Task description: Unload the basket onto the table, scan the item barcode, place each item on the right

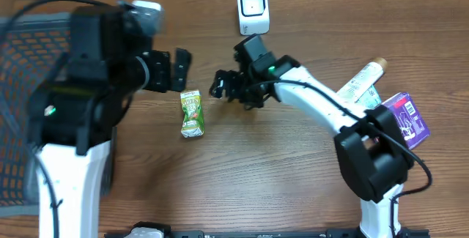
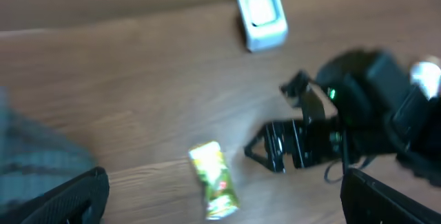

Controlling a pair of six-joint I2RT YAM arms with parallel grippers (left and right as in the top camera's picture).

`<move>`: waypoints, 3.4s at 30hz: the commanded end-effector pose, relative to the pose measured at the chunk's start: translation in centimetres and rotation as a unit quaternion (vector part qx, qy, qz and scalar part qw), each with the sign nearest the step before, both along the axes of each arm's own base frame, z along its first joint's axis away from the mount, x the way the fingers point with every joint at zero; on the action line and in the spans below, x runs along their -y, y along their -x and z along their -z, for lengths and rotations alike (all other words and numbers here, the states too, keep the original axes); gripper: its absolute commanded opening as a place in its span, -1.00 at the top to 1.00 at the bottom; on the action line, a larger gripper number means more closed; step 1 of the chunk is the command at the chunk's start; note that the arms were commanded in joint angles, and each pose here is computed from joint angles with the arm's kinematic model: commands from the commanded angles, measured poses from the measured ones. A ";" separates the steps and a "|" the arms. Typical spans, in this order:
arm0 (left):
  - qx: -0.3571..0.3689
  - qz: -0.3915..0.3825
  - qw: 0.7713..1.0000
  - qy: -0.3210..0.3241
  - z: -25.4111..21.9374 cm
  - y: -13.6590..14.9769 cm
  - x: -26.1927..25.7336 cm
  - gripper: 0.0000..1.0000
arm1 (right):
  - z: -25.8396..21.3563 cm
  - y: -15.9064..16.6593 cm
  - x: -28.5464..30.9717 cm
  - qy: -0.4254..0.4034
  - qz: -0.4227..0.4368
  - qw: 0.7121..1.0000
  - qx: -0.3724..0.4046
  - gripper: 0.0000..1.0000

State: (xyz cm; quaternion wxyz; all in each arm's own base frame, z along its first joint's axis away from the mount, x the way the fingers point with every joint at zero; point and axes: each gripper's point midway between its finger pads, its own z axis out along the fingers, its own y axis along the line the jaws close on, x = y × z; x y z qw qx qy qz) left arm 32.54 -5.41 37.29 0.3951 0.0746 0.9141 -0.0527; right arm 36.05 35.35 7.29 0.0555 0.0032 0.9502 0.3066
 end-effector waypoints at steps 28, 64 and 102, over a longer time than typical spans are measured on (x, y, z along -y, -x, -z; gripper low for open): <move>-0.228 -0.119 0.966 -0.017 13.0 -5.0 -3.8 -0.99 | 4.2 5.1 -5.5 -0.044 -0.088 0.993 -0.067 0.93; -0.236 -0.114 0.965 -0.008 14.2 -6.1 -3.3 -0.99 | -3.8 3.1 15.7 0.047 -0.110 0.991 -0.060 -0.04; -0.236 -0.114 0.965 -0.008 14.2 -6.1 -3.3 -0.99 | 6.3 4.0 14.1 0.075 -0.284 0.954 -0.060 -0.15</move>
